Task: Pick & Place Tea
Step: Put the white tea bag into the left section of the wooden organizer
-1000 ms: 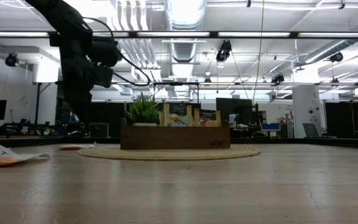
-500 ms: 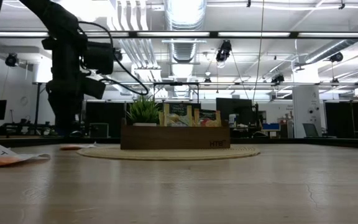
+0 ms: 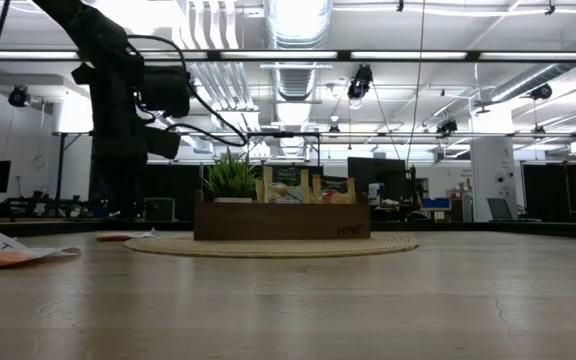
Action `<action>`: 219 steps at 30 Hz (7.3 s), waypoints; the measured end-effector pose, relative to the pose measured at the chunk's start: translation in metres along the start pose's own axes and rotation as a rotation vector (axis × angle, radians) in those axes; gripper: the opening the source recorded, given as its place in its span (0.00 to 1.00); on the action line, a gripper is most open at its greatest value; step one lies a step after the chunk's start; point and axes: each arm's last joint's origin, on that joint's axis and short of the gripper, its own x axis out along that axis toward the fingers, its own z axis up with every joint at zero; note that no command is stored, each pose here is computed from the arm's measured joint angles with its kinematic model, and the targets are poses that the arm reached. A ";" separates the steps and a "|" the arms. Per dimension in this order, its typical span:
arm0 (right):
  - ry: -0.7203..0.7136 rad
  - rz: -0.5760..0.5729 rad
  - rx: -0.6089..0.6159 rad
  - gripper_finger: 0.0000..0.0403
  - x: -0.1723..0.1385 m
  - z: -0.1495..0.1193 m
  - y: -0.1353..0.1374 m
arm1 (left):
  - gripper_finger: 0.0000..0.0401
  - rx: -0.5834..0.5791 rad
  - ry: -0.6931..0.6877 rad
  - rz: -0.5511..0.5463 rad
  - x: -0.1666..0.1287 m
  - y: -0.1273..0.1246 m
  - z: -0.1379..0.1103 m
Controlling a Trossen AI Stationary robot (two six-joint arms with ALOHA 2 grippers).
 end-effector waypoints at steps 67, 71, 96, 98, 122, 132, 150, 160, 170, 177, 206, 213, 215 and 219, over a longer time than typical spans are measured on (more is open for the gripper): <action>0.039 0.038 0.508 0.44 0.028 0.014 0.005 | 0.03 0.419 -0.656 0.021 -0.195 -0.094 0.124; 0.101 0.020 0.532 0.44 0.041 0.008 0.010 | 0.03 0.429 -0.644 0.047 -0.187 -0.107 0.144; 0.338 -0.031 0.132 0.44 0.075 -0.008 0.006 | 0.04 0.600 -0.609 -0.025 -0.172 -0.142 0.171; 0.369 0.036 -0.067 0.44 0.074 -0.009 0.007 | 0.04 0.617 -0.625 -0.089 -0.181 -0.142 0.169; 0.196 0.416 -1.072 0.44 0.082 0.006 0.039 | 0.04 0.592 -0.563 -0.541 -0.216 -0.144 0.160; 0.281 0.484 -1.107 0.44 0.084 0.018 0.056 | 0.04 0.590 -0.520 -0.606 -0.215 -0.144 0.158; 0.371 0.563 -1.115 0.43 0.091 0.021 0.070 | 0.04 0.622 -0.486 -0.732 -0.215 -0.147 0.155; 0.381 0.577 -1.105 0.38 0.094 0.021 0.070 | 0.04 0.628 -0.489 -0.730 -0.215 -0.147 0.155; 0.387 0.567 -1.104 0.36 0.099 0.021 0.068 | 0.04 0.635 -0.486 -0.751 -0.215 -0.147 0.155; 0.408 0.625 -1.080 0.35 0.101 0.021 0.068 | 0.04 0.641 -0.493 -0.750 -0.215 -0.147 0.155; 0.416 0.620 -1.043 0.02 0.101 0.024 0.064 | 0.34 0.541 -0.410 -0.740 -0.212 -0.140 0.154; 0.442 0.603 -0.997 0.02 0.099 0.025 0.062 | 0.57 0.500 -0.259 -0.703 -0.204 -0.129 0.144; 0.465 0.595 -0.997 0.02 0.099 0.023 0.060 | 0.60 0.504 -0.225 -0.696 -0.203 -0.127 0.141; 0.523 0.571 -0.983 0.02 0.100 0.020 0.058 | 0.62 0.517 -0.176 -0.687 -0.202 -0.125 0.135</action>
